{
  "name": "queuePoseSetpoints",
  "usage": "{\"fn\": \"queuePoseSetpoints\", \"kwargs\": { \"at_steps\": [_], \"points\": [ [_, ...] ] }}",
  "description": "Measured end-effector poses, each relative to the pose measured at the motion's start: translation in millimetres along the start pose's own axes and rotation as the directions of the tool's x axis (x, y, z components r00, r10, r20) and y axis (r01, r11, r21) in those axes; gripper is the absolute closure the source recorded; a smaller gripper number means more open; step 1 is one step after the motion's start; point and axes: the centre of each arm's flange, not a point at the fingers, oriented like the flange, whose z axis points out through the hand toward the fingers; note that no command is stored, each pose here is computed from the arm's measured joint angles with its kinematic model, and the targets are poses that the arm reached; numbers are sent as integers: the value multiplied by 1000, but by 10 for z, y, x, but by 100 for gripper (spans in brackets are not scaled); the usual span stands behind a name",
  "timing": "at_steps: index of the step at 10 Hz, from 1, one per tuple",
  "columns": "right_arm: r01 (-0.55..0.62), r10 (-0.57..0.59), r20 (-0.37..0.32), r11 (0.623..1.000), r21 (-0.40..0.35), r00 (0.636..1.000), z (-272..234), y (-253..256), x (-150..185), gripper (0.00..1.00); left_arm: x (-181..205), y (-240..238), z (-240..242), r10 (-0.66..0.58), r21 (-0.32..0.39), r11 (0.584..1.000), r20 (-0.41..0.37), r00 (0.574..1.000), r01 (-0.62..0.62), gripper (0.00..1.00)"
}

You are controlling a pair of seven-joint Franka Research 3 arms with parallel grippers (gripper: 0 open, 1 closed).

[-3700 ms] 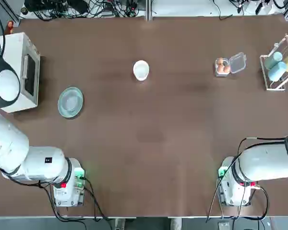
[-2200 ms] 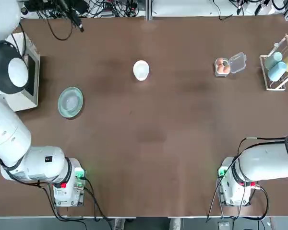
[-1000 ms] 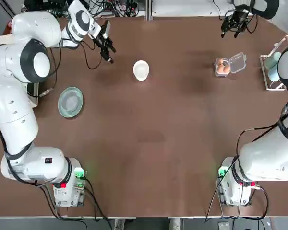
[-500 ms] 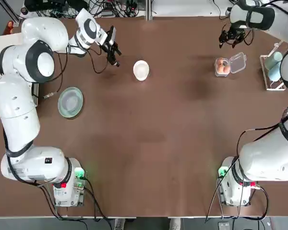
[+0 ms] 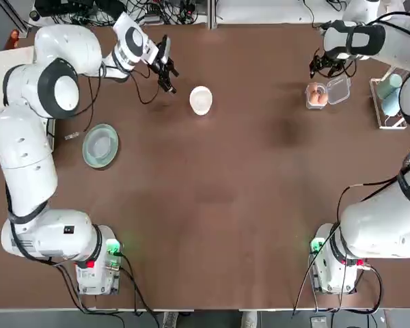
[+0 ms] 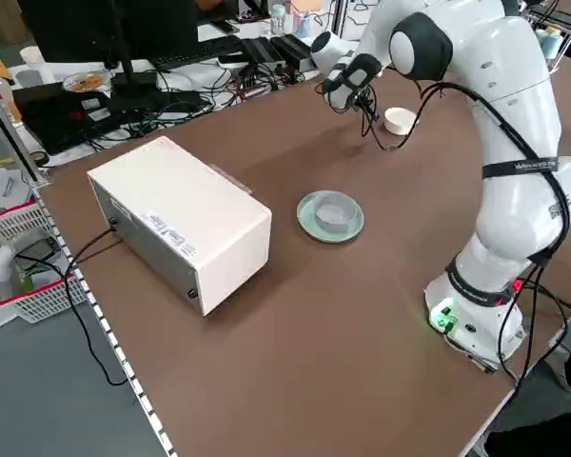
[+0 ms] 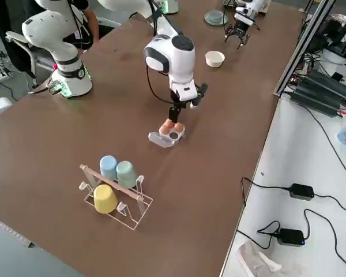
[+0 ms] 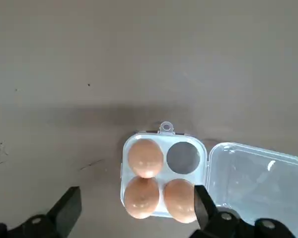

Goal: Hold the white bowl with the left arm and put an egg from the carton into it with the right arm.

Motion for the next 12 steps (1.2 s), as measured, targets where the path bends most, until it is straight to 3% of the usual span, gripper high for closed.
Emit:
{"fn": "queuePoseSetpoints", "kwargs": {
  "at_steps": [12],
  "points": [
    [-4,4,-11,1000,-10,1000,536,100,43,0,113,134,550,52,-44,998,9,999,-51,0]
  ]
}}
